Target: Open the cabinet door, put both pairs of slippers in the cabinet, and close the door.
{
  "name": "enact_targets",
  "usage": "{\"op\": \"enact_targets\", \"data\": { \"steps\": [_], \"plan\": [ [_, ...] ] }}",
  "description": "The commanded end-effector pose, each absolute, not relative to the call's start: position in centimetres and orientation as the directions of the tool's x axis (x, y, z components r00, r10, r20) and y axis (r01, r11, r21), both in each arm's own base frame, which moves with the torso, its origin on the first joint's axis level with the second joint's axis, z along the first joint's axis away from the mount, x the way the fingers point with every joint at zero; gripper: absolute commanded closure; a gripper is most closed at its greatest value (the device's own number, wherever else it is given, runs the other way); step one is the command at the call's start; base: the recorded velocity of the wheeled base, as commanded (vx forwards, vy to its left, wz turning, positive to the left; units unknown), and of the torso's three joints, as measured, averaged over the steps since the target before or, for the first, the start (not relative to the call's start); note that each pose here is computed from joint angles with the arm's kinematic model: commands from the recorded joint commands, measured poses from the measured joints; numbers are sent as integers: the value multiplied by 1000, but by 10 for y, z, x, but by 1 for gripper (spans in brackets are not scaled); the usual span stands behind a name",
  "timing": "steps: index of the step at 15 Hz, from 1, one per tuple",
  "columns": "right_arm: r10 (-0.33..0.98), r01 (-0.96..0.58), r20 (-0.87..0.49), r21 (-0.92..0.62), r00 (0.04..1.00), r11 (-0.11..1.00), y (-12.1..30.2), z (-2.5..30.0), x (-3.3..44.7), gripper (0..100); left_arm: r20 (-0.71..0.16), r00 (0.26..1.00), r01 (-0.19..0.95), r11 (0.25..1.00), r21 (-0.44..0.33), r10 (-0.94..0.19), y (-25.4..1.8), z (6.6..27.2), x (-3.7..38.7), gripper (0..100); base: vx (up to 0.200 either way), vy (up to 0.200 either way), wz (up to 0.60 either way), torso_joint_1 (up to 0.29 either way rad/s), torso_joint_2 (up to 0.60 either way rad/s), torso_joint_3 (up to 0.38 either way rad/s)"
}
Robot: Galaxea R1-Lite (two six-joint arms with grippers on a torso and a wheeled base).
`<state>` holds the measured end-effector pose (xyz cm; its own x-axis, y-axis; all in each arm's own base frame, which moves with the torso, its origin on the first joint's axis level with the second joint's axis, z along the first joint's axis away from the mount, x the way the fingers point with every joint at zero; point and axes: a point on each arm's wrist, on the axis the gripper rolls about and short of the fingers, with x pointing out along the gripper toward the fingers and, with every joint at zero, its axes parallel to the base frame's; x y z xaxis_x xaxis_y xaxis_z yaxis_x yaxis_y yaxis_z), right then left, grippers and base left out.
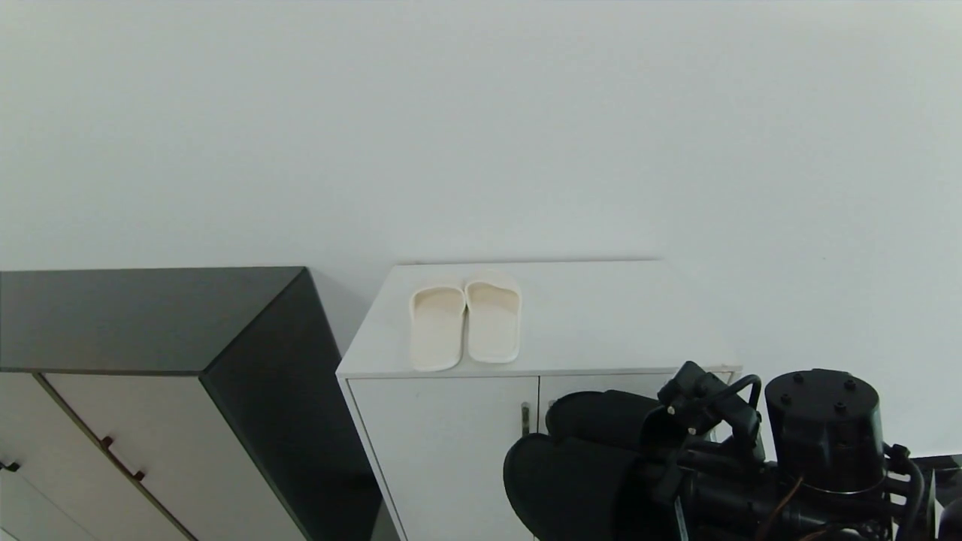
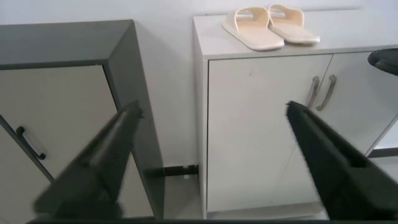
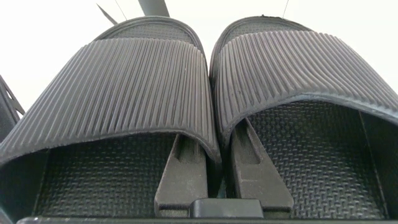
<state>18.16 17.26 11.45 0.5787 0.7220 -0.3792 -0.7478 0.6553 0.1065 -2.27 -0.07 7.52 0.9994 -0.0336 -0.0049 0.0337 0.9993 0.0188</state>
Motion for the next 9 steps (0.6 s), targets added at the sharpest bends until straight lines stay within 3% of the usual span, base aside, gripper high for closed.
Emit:
{"op": "enact_targets", "data": {
  "steps": [1, 9],
  "plan": [
    [722, -749, -382, 106, 577, 655, 172, 113, 181, 100, -5, 999, 32, 999, 18, -32, -1, 75, -23, 0, 0, 0, 0, -173, 359, 198],
    [724, -754, -392, 107, 567, 648, 171, 109, 177, 100, -5, 999, 34, 999, 18, -34, -1, 75, -23, 0, 0, 0, 0, -201, 463, 260]
  ]
}}
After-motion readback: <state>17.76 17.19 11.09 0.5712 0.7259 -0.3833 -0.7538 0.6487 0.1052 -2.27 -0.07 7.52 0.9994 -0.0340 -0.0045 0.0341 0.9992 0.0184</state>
